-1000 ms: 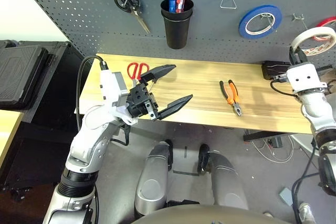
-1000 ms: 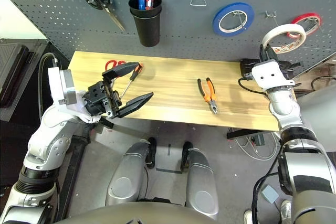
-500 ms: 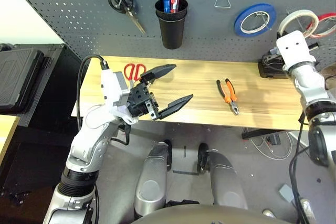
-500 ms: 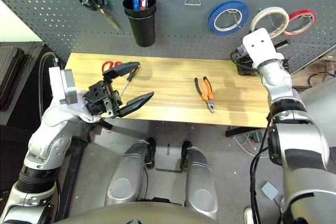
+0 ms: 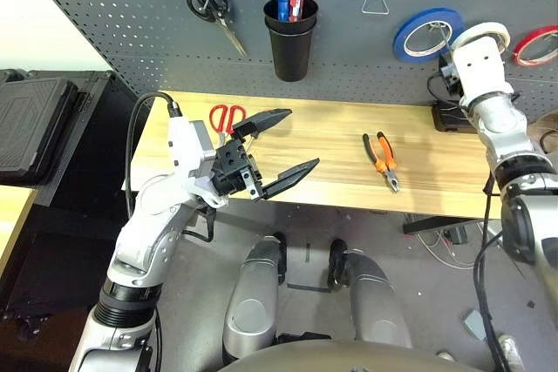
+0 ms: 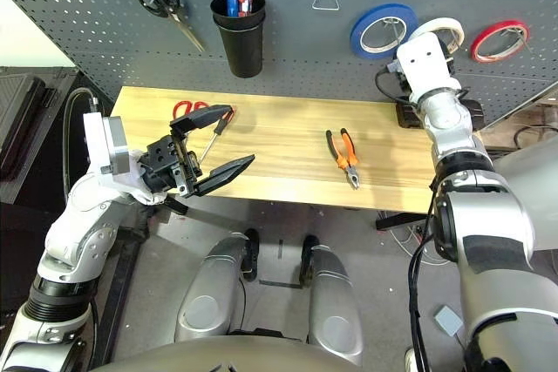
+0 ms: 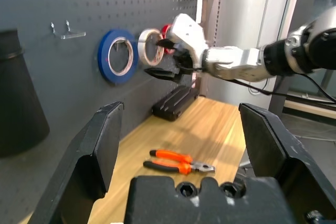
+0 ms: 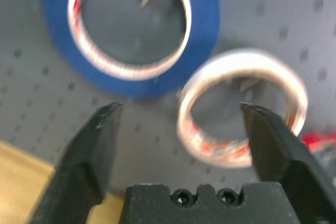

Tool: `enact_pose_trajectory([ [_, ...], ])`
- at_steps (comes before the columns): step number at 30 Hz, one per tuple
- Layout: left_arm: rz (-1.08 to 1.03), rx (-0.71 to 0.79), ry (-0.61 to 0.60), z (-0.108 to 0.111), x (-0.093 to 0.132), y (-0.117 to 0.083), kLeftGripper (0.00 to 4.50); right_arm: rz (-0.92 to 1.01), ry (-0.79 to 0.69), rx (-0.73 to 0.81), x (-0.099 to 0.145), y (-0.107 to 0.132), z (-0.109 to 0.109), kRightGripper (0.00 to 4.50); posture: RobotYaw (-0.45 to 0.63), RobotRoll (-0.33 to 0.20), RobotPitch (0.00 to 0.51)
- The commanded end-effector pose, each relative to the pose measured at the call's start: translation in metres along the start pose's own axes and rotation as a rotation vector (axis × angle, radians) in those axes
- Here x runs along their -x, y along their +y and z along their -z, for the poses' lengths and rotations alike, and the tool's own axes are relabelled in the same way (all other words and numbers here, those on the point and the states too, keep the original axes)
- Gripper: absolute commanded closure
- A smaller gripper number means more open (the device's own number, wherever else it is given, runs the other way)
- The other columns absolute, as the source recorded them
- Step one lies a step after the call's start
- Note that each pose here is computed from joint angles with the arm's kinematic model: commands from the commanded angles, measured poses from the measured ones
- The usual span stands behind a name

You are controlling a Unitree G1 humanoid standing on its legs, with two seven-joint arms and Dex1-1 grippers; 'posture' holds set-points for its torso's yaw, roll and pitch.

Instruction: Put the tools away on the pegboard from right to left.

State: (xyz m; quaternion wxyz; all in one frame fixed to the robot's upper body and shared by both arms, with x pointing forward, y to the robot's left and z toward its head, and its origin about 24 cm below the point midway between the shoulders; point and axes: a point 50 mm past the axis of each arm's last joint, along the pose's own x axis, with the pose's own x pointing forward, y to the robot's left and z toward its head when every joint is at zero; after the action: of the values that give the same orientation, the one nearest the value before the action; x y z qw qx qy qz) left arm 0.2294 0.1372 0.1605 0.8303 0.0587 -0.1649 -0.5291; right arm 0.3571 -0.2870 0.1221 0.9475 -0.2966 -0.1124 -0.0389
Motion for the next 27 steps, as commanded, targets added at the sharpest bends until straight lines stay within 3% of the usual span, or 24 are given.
enact_pose_trajectory([
  [1, 0.026, -0.003, 0.024, 0.001, 0.002, -0.006, 0.0, -0.021, -0.048, 0.0, 0.018, -0.003, 0.009, 0.03, 0.34, 0.0, 0.23],
  [8, 0.038, -0.005, 0.102, 0.01, 0.008, -0.007, 0.0, -0.099, 0.026, -0.051, 0.047, 0.009, 0.035, 0.03, 0.34, 0.0, 0.24],
  [16, 0.079, -0.057, 0.331, 0.031, 0.018, -0.004, 0.0, -0.183, 0.183, -0.161, 0.054, 0.031, 0.051, 0.03, 0.32, 0.0, 0.251],
  [23, 0.136, -0.082, 0.551, 0.049, 0.026, -0.002, 0.0, -0.272, 0.313, -0.265, 0.056, 0.054, 0.053, 0.03, 0.31, 0.0, 0.261],
  [27, 0.138, -0.093, 0.585, 0.052, 0.025, 0.0, 0.0, -0.308, 0.372, -0.328, 0.055, 0.064, 0.048, 0.03, 0.31, 0.0, 0.266],
])
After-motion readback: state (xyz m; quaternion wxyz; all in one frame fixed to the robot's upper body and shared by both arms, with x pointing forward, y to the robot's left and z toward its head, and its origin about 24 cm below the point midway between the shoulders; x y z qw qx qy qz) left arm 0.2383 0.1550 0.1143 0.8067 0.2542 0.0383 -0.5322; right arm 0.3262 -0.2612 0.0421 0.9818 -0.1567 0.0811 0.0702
